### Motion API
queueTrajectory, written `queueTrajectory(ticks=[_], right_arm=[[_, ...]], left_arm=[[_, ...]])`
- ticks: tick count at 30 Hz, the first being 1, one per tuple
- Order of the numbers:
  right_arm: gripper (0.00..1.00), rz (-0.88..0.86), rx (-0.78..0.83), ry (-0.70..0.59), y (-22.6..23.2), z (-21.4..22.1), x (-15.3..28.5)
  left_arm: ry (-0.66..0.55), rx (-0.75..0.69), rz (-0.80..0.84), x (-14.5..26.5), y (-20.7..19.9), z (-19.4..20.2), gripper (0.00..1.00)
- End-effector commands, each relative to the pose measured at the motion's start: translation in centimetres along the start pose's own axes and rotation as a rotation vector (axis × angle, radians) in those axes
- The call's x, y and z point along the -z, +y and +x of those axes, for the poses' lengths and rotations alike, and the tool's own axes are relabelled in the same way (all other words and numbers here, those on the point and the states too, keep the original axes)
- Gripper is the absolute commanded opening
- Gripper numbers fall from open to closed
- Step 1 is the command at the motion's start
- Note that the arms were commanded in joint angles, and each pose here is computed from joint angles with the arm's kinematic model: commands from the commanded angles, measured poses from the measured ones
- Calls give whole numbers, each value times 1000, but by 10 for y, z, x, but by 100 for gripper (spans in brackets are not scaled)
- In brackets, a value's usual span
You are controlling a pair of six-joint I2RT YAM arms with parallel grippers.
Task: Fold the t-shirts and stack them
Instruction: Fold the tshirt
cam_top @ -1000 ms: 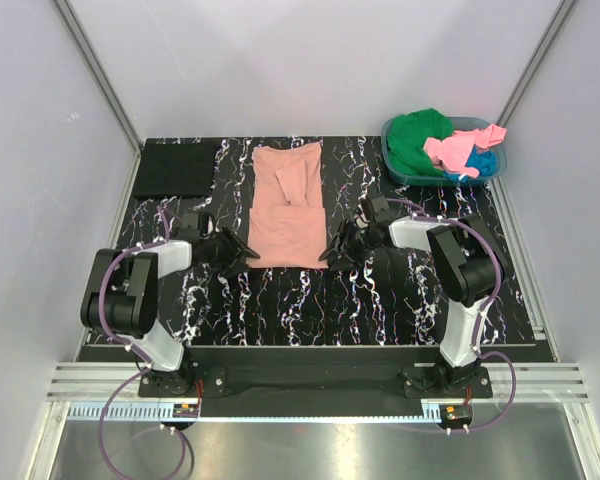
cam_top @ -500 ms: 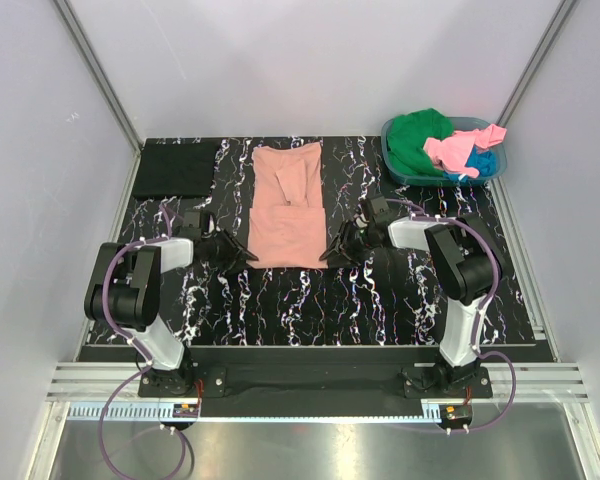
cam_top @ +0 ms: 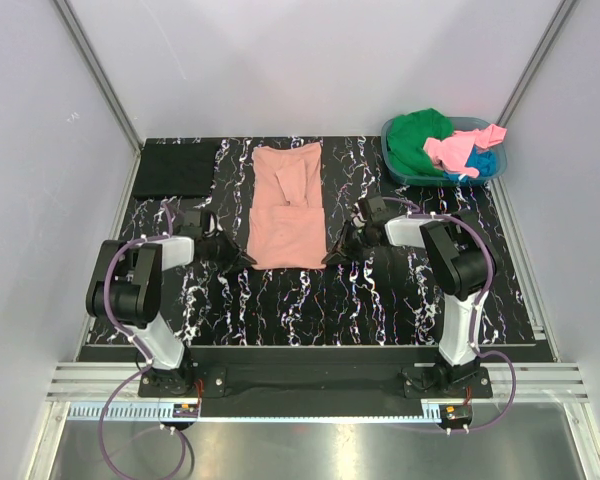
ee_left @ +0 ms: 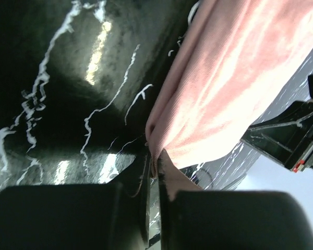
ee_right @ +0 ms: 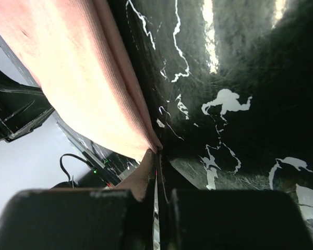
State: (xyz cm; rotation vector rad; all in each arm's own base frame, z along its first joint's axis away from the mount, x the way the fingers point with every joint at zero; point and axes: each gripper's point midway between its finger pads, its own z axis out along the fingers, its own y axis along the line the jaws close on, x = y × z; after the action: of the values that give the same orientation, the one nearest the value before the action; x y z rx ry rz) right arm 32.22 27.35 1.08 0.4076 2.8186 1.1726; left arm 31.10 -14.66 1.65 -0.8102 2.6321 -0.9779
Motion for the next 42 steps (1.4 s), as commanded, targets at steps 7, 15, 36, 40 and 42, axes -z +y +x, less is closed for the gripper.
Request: queueTrajectory(ticks=[7, 15, 36, 40, 42], right_arm=[[0, 27, 115, 31, -16, 36, 17], [0, 35, 152, 60, -36, 101, 60], [0, 18, 231, -66, 14, 136, 152], [0, 41, 266, -107, 47, 98, 163], [0, 24, 280, -125, 69, 73, 164]], left_arm=[[68, -159, -183, 16, 39, 36, 0], [70, -222, -184, 59, 46, 111, 0], [44, -291, -100, 138, -17, 138, 5], [3, -343, -48, 151, -82, 104, 9], [2, -341, -57, 144, -94, 83, 12]])
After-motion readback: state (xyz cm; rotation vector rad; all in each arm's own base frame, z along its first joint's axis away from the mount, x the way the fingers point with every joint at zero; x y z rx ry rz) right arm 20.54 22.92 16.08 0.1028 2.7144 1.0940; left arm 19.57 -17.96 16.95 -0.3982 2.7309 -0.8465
